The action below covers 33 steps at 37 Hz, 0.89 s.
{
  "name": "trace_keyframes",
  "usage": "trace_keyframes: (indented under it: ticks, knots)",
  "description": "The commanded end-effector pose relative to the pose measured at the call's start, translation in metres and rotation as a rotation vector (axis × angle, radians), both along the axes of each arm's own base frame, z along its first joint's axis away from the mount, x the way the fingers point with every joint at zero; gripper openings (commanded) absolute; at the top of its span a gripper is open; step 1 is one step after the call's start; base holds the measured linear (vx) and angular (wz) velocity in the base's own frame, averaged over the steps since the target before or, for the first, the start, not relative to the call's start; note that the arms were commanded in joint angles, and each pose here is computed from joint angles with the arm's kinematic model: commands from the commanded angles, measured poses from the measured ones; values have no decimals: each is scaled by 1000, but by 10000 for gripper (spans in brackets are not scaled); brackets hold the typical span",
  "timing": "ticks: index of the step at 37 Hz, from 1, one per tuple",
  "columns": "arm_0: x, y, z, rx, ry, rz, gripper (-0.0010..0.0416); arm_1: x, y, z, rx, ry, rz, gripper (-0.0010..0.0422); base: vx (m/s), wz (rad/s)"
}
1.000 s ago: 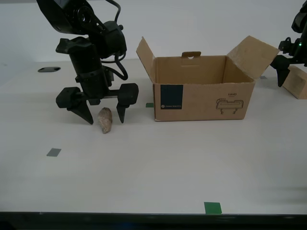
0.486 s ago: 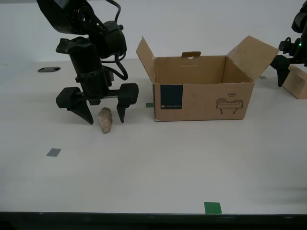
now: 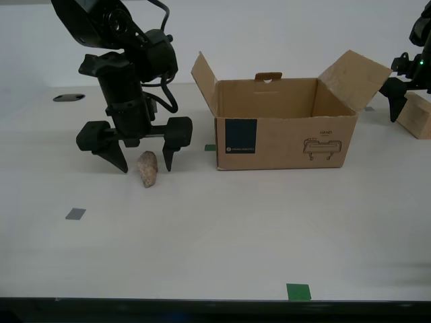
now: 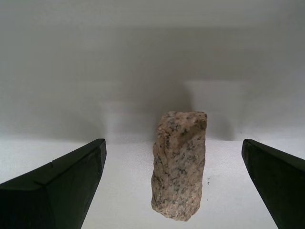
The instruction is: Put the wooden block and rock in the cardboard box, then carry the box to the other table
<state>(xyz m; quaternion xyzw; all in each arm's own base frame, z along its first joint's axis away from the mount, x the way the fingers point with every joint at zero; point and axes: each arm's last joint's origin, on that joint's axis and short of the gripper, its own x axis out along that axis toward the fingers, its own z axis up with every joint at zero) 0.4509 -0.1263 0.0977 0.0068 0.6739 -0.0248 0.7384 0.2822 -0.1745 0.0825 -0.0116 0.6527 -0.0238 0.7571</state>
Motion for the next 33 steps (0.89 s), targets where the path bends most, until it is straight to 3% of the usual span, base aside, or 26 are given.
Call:
trace_keyframes:
  ticks: [1, 33]
  knots:
    - [0, 0, 0, -4, 1, -2, 389, 0, 0, 0, 2, -1, 23, 389, 0, 0]
    - [0, 0, 0, -4, -1, -12, 389, -1, 0, -1, -3, 4, 56, 389, 0, 0]
